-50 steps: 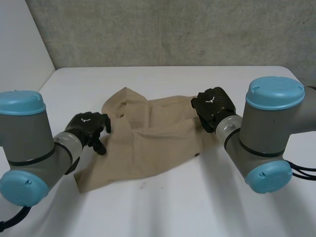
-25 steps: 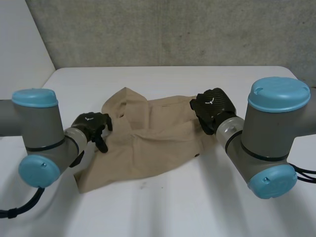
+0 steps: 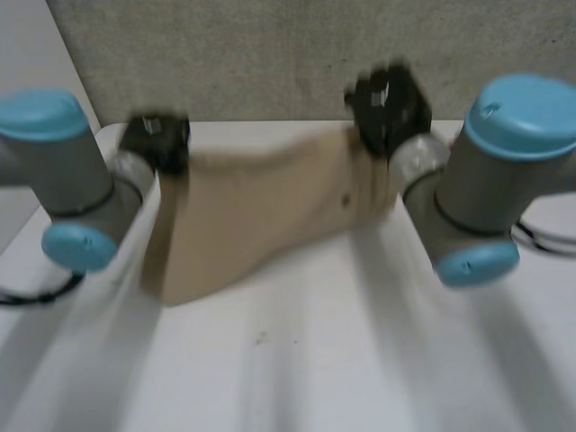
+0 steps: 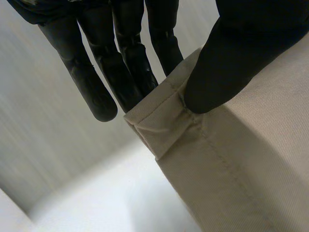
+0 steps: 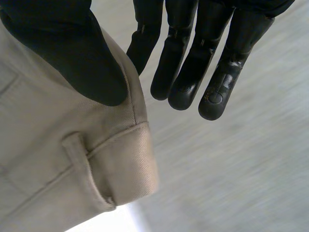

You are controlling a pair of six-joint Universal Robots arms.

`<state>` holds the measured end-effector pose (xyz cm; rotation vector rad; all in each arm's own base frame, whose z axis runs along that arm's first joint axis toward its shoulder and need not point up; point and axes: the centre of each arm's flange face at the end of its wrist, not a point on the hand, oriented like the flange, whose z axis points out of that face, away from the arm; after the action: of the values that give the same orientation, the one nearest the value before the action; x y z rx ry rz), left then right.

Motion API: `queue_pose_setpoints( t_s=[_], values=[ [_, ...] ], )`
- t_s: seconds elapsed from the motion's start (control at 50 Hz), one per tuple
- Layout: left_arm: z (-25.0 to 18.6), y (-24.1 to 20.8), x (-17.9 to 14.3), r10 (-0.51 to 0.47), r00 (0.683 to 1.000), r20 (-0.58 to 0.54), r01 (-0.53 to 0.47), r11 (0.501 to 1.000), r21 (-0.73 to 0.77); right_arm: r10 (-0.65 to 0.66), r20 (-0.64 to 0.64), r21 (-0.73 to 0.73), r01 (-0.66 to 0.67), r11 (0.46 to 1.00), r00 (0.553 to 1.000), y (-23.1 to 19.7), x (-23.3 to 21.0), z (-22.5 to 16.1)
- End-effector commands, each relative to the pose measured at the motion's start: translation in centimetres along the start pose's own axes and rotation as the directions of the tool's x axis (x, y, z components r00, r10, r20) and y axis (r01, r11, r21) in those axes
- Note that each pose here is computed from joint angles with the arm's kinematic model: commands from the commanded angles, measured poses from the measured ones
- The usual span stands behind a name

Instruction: Fold the shorts.

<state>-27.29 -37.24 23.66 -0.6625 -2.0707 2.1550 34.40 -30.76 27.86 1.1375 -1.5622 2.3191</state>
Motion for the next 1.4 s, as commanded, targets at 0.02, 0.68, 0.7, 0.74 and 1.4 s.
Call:
queue_pose_setpoints(
  t_s=[0.02, 0.68, 0.7, 0.74, 1.4],
  values=[
    [-1.7, -17.3, -5.0, -0.117, 0.951, 0.287, -0.107, 0.745, 0.659, 0.089, -0.430, 0.464, 0.136, 0.876, 0.898, -9.2, 8.4, 3.2],
    [-14.4, 8.8, 6.8, 0.067, 0.990, -0.121, -0.097, 0.961, -0.259, 0.174, 0.297, -0.509, 0.001, 0.861, 0.939, 10.5, -6.0, -9.2],
    [-15.2, 8.8, 6.7, 0.069, 0.988, -0.136, -0.109, 0.944, -0.311, 0.189, 0.296, -0.528, -0.005, 0.849, 0.936, 10.5, -5.7, -9.7],
    [-15.9, 8.3, 6.4, 0.069, 0.987, -0.145, -0.115, 0.934, -0.339, 0.196, 0.285, -0.536, -0.013, 0.844, 0.938, 10.4, -5.2, -10.0],
    [-18.4, 3.8, 4.6, -0.124, 0.922, -0.366, -0.089, 0.854, -0.513, 0.187, 0.553, -0.605, 0.237, 0.760, 0.812, 7.9, -0.8, -17.1]
  ],
)
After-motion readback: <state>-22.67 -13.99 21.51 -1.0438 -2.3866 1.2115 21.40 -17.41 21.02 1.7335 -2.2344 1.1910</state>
